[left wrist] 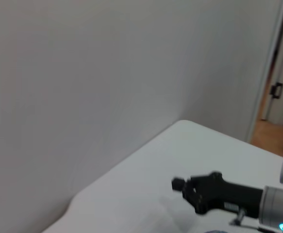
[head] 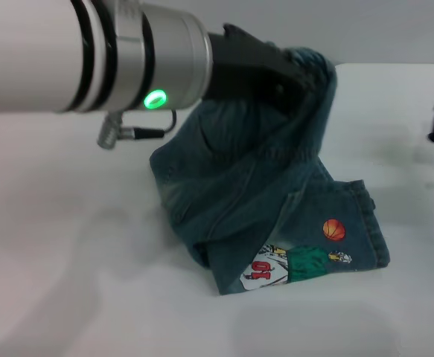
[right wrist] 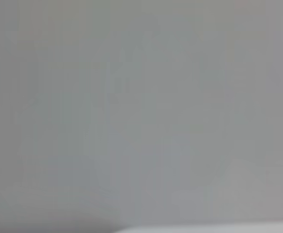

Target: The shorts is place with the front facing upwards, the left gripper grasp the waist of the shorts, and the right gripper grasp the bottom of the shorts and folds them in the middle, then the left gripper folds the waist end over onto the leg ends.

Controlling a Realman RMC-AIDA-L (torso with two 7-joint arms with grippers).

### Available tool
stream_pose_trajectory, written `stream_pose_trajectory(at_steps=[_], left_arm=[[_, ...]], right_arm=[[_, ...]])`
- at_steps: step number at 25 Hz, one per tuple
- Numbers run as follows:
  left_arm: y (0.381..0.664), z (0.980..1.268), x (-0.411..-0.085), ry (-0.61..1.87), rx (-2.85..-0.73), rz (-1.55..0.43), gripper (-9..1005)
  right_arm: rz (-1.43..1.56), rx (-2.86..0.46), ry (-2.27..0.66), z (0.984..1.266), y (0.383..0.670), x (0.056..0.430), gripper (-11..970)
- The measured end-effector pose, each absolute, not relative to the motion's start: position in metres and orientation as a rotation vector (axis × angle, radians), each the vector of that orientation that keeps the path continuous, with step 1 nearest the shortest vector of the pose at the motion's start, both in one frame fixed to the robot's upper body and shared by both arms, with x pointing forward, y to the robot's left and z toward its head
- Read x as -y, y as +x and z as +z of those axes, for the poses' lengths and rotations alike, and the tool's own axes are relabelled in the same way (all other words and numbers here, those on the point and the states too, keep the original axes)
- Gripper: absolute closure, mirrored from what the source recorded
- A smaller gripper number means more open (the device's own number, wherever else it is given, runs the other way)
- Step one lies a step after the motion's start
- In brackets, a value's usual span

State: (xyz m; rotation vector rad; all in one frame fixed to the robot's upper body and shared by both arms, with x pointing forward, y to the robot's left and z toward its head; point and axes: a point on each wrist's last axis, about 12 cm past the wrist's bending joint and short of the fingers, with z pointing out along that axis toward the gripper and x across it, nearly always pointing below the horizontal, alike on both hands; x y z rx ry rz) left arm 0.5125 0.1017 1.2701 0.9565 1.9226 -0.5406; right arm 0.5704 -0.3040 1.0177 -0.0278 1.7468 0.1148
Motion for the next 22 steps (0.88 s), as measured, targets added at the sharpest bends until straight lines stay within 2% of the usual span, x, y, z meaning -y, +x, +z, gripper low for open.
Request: stream_pose_trajectory(at_steps=[4,9,14,18,22], left_arm=[[0.503,1.259,-0.094,0.983,-1.905,-0.574,887],[0.495,1.233,-0.09,0.976,-1.875,-0.599,881],[0.486,1.204,-0.078,0.988,-1.845,-0.625,876],[0.49,1.19,-0.077,0.988,-1.851,-0.614,871],[0.494,1.186,-0.076,0.956,-1.834,-0.62,697]], right_arm=[[0.035,-1.588,-0.011,1.024,0.548,0.32,955],[-0.032,-1.43,-0.02,1.03,0.517,0.32,954],[-0.041,-1.437,-0.011,1.026,0.507,0.322,954],[-0.037,-1.44,-0.022,1.024,0.504,0.321,954],[-0.032,-1.438,-0.032,1.024,0.502,0.32,954]])
